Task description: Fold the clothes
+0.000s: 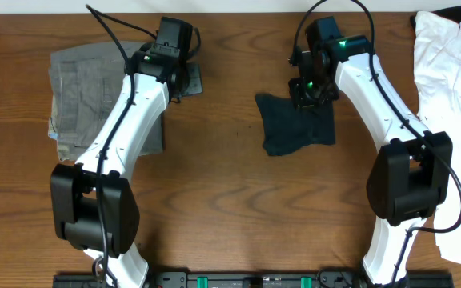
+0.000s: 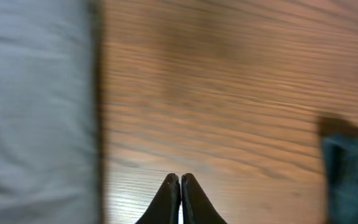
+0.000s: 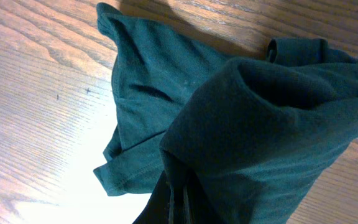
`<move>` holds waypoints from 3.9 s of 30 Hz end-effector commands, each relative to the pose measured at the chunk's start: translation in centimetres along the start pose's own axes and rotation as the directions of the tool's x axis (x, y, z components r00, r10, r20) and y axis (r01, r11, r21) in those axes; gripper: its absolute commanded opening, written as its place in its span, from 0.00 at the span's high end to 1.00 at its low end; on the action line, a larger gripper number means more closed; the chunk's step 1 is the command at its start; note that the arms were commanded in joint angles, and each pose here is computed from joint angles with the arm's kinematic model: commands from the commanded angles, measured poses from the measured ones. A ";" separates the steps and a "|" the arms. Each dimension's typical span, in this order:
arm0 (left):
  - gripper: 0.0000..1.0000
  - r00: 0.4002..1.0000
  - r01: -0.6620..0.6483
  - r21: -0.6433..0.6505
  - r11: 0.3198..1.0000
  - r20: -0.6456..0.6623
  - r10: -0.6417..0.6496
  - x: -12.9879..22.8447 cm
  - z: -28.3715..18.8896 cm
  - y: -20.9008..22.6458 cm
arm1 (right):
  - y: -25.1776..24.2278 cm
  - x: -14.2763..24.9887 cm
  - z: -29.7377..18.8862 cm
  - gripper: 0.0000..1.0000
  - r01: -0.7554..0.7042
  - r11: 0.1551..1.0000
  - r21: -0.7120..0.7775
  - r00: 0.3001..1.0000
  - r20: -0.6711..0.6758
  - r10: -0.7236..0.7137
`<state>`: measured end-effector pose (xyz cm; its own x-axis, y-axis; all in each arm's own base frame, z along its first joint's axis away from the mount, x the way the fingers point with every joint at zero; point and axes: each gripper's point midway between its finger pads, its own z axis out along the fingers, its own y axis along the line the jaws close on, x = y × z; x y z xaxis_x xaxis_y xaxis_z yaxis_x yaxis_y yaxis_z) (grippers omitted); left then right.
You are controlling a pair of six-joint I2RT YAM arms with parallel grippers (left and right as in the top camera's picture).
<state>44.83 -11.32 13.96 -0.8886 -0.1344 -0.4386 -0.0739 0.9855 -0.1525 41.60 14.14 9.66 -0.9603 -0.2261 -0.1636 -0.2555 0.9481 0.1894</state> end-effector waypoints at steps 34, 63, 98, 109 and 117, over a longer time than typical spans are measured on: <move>0.94 0.853 0.188 0.645 0.741 -0.481 0.202 14.3 10.9 -16.8 | 1.1 0.8 0.4 0.99 -0.016 1.000 -0.011 0.999 -0.031 0.016; 0.94 0.864 0.145 0.546 0.825 -0.476 0.163 15.0 14.1 -14.8 | 2.9 1.2 -1.1 0.99 0.010 0.996 -0.091 0.998 -0.058 -0.016; 0.94 0.891 0.149 0.542 0.827 -0.436 0.125 12.3 13.3 -13.4 | 4.4 1.2 3.2 0.99 0.062 0.995 -0.082 0.992 -0.105 -0.071; 0.90 0.972 0.103 0.541 0.834 -0.234 0.031 4.0 7.5 -10.4 | 4.7 0.0 3.7 0.99 0.057 0.994 -0.094 0.996 -0.060 -0.063; 0.90 0.978 0.089 0.421 0.903 -0.207 0.001 3.6 7.5 -8.2 | 5.1 0.1 5.3 0.99 0.046 0.994 -0.103 0.995 -0.083 -0.054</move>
<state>45.39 -21.89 7.64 -0.9683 -0.1004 -0.2286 0.0636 0.7863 -0.6146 40.83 18.85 6.37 -0.9515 -0.2874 -0.1099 -0.3066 0.9158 0.2593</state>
